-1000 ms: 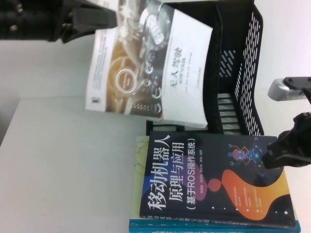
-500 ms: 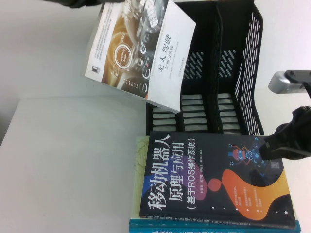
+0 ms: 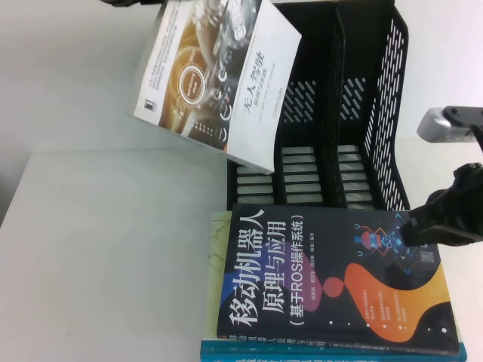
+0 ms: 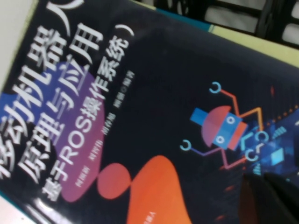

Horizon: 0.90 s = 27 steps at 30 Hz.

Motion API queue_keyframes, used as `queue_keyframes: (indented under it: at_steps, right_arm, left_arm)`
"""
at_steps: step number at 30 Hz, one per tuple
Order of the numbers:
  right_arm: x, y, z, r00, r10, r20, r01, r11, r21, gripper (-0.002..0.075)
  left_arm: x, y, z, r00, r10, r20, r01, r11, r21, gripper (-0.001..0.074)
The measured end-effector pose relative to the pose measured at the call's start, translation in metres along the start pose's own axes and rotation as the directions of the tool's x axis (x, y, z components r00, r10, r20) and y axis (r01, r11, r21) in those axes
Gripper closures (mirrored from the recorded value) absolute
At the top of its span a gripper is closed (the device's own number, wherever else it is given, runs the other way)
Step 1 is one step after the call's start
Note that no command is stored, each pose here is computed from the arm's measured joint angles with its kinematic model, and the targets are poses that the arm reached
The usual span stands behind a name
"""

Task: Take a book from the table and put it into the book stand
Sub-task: Place the book on the book shelf

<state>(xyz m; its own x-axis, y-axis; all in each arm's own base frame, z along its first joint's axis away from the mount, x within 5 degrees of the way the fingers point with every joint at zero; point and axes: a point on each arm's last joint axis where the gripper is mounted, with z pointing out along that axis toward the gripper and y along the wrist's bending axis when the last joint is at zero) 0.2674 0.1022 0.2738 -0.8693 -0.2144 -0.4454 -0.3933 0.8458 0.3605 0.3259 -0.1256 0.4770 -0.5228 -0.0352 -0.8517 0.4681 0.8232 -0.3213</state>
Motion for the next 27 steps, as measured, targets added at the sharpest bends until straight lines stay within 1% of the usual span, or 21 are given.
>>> queue_keyframes:
  at_steps: [7, 12, 18, 27]
  right_arm:
    - [-0.002, 0.005, 0.0, 1.0, 0.014, 0.024, -0.013, 0.998, -0.056, 0.0729]
    - [-0.004, 0.008, 0.0, 0.999, 0.015, 0.039, -0.011, 0.996, -0.088, 0.0729]
    - [-0.005, 0.009, -0.001, 0.999, 0.013, 0.053, -0.008, 0.995, -0.097, 0.0729]
    - [-0.005, 0.009, -0.001, 0.999, 0.006, 0.054, -0.001, 0.995, -0.097, 0.0729]
  left_arm:
    - [-0.006, -0.008, -0.022, 0.998, 0.025, 0.052, -0.024, 1.0, -0.004, 0.0636]
    - [-0.007, -0.007, -0.029, 0.998, 0.014, 0.063, -0.011, 0.999, -0.052, 0.0636]
    - [-0.007, -0.006, -0.029, 0.998, 0.006, 0.06, -0.002, 0.998, -0.065, 0.0636]
    - [-0.004, -0.002, -0.008, 0.999, -0.035, 0.041, 0.037, 0.998, -0.046, 0.0636]
